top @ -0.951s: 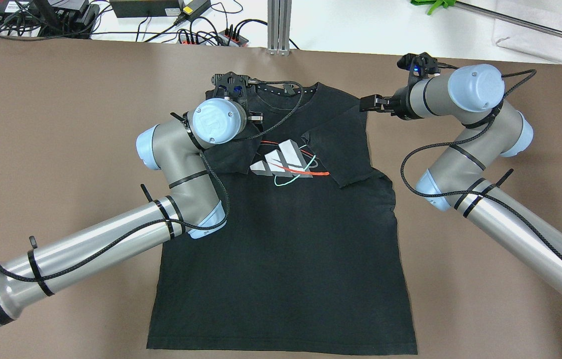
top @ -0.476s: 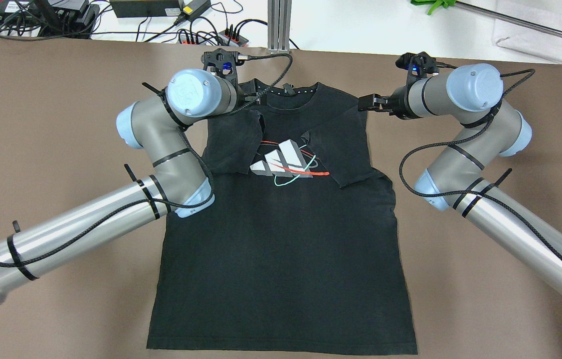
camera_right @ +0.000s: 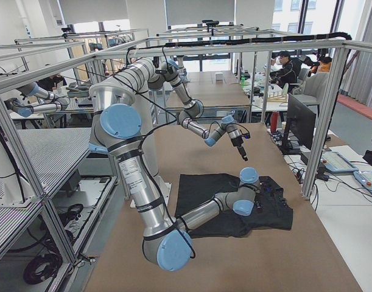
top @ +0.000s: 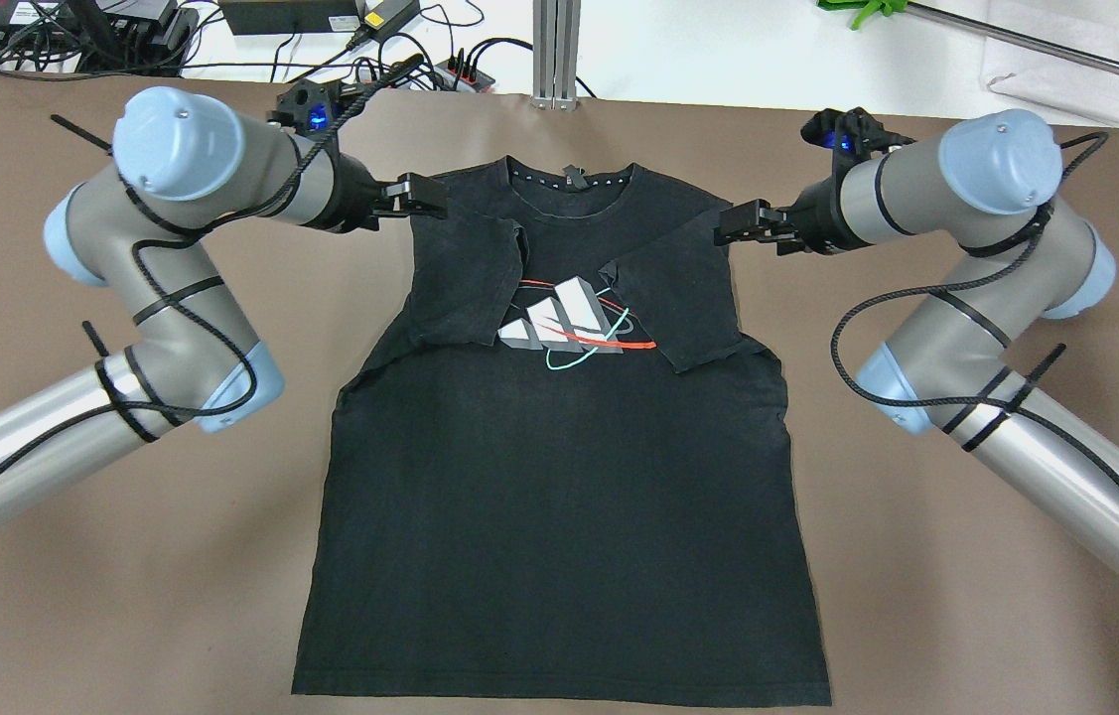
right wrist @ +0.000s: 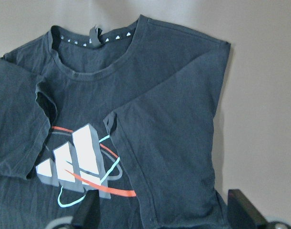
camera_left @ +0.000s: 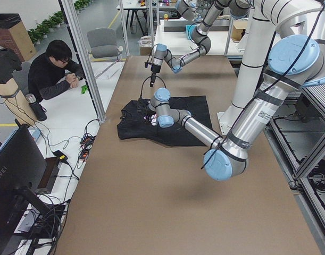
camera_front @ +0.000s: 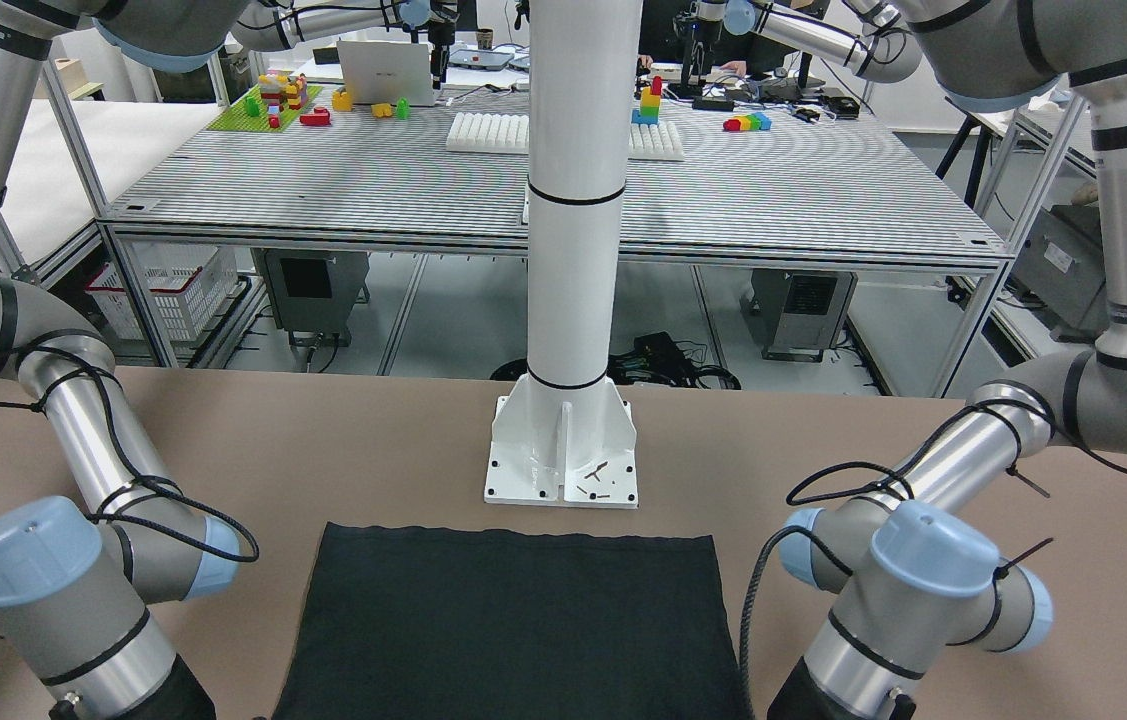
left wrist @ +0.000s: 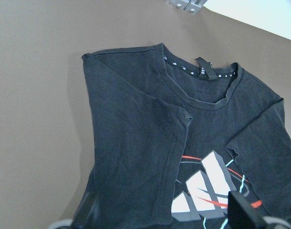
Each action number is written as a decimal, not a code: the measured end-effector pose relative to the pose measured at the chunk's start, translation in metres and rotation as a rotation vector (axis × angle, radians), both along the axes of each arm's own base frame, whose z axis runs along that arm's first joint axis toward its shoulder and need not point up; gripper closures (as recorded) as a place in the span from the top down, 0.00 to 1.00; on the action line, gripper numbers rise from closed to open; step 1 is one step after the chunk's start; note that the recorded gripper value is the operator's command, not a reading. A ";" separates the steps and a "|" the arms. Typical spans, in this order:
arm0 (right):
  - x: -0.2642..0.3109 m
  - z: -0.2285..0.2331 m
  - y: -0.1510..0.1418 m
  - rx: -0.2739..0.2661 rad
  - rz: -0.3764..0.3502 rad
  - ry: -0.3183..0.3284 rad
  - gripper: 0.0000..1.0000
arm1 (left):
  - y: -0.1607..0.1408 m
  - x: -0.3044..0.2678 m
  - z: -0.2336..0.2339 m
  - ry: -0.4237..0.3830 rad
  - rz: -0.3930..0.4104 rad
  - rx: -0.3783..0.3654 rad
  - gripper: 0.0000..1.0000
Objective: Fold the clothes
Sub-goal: 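Move both grippers down to the hem corners nearest the robot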
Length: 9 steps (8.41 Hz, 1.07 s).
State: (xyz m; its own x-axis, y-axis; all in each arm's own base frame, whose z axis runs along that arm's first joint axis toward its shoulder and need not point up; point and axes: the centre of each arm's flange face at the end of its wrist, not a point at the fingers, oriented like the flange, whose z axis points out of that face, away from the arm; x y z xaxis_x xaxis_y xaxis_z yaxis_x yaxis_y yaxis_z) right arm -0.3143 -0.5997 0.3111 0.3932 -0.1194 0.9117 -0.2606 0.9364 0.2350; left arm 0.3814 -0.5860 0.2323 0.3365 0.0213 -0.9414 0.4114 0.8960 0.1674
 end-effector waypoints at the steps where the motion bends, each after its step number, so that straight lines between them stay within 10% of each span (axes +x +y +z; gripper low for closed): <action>1: 0.017 -0.003 0.017 -0.015 -0.031 -0.013 0.94 | 0.021 -0.017 0.013 0.016 0.004 -0.018 0.94; 9: 0.068 0.090 0.192 -0.180 -0.239 -0.101 0.94 | 0.202 -0.047 0.098 0.071 0.076 -0.163 0.94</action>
State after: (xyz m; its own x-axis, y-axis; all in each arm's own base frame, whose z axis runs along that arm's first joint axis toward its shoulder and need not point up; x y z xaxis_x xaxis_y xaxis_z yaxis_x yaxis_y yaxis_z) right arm -0.2466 -0.4079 0.4007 0.2795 -0.0307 0.9597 -0.0421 0.9981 0.0442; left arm 0.3341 -0.3843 0.3304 0.2721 -0.1101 -0.9559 0.3469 0.9379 -0.0093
